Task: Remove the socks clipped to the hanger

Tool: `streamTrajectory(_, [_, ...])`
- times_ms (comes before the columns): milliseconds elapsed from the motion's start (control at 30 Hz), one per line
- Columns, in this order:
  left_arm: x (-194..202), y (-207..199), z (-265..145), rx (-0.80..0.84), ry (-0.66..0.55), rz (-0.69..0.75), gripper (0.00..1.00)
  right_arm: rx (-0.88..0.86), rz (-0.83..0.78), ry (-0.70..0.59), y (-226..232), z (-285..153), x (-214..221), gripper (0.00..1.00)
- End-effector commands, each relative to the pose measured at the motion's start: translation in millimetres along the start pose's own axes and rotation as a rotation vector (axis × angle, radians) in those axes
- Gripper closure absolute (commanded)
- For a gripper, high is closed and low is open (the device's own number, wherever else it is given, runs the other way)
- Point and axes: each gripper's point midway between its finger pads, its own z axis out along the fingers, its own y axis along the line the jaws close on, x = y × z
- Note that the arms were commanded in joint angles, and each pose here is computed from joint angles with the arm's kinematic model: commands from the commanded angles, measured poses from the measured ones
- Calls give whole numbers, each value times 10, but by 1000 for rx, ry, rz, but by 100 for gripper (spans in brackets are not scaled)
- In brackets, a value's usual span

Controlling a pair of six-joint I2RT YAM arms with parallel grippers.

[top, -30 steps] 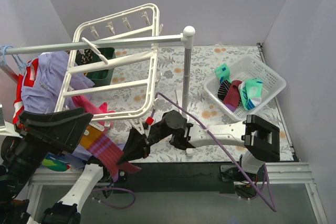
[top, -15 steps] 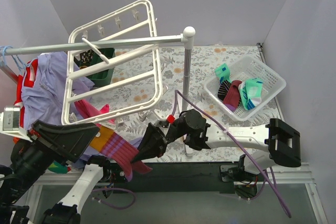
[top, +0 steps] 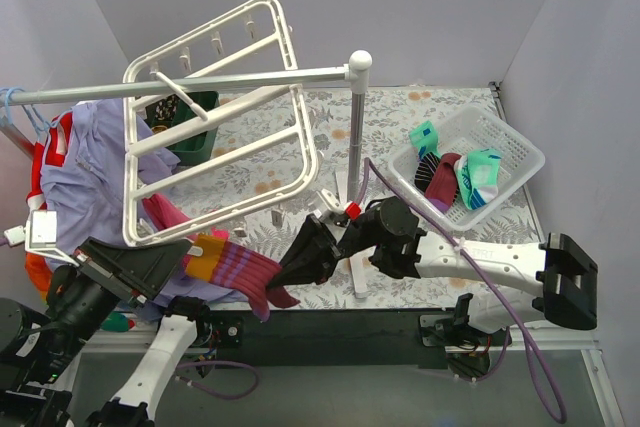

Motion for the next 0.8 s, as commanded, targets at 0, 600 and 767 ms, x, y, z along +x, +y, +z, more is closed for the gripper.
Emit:
streamTrajectory(0, [-17,211,-9,-103,-49,-109,54,14,-52,-30,49,-62,-170,96])
streamTrajectory(600, [270,746,-17,-182,-124,-341,43,-5,-43,-18,45,-39,-157,96])
streamTrajectory(767, [261,843,222,-105,-157,-368,42,-9,-46,-22,73,-48,-186,96])
